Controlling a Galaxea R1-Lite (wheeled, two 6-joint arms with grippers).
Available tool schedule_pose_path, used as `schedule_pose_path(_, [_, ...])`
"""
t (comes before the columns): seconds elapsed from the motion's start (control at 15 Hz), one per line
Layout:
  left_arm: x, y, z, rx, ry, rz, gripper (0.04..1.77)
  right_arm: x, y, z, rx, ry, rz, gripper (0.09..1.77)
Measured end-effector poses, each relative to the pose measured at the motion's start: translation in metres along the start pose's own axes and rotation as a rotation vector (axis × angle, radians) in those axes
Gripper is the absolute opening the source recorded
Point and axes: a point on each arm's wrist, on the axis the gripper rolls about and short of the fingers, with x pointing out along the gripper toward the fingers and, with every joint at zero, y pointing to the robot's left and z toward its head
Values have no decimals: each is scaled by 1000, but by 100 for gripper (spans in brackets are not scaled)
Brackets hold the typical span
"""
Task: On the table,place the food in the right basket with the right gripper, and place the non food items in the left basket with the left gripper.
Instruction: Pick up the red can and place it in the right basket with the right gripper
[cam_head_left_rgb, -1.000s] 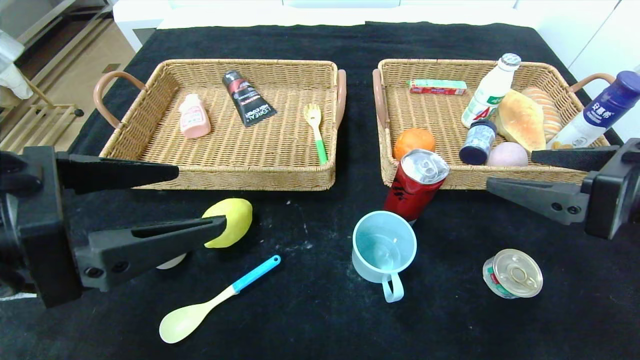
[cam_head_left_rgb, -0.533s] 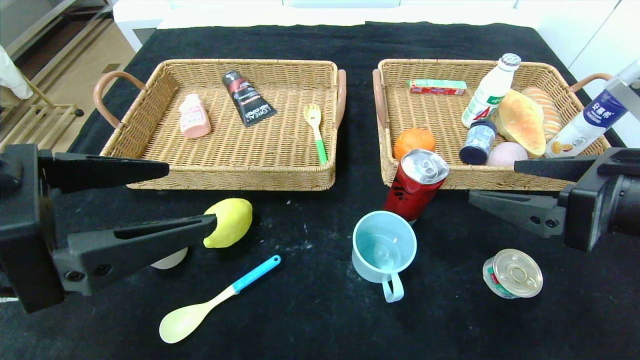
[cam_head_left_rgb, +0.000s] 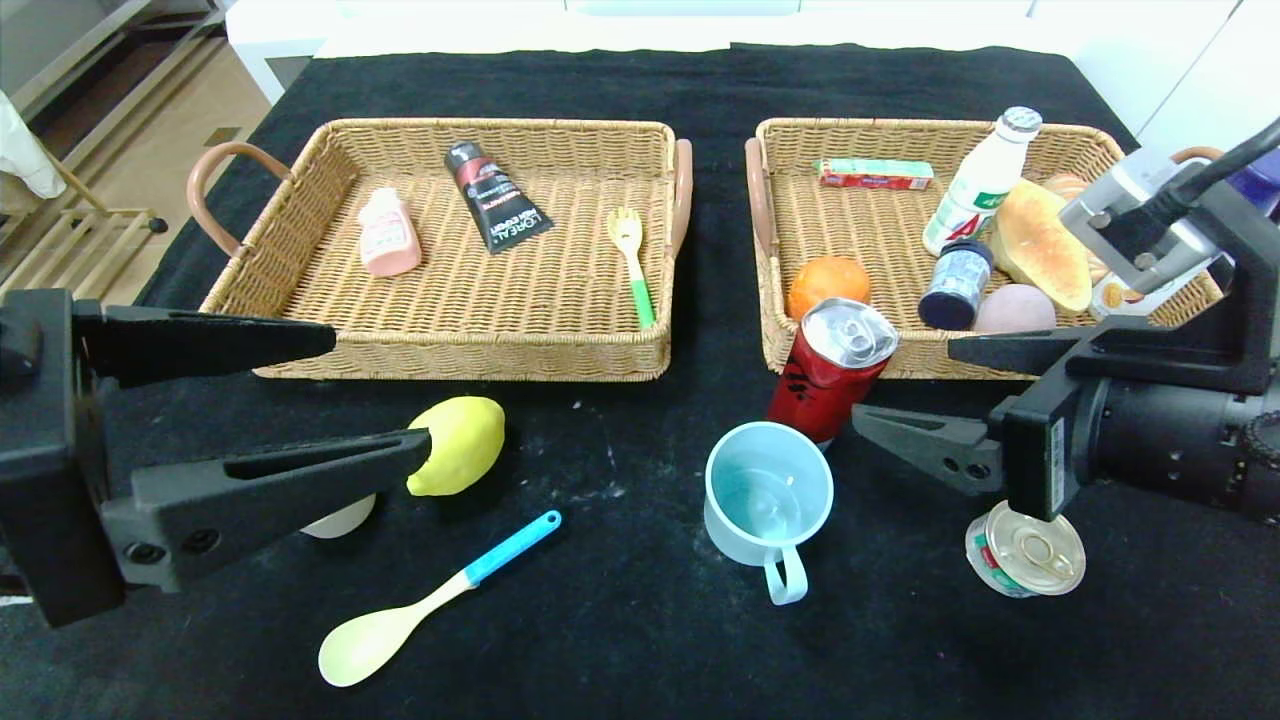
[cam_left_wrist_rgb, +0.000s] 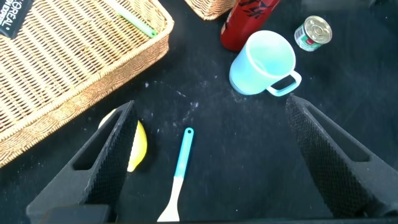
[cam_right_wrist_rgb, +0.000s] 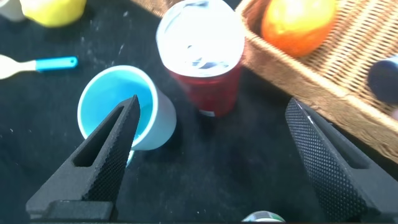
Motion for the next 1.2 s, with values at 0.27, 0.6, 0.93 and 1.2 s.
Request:
schedule_pose_path(0.27, [-1, 0, 0, 0, -2, -1, 172, 12, 7, -3, -35, 28, 3, 171])
schedule_pose_path(0.6, [-1, 0, 0, 0, -4, 0, 172, 28, 9, 2, -47, -19, -21, 171])
schedule_pose_path(0.93, [-1, 0, 0, 1, -3, -2, 172, 46, 8, 3, -57, -44, -65, 171])
schedule_pose_path(1.2, [-1, -1, -1, 1, -1, -5, 172, 59, 4, 6, -47, -73, -84, 171])
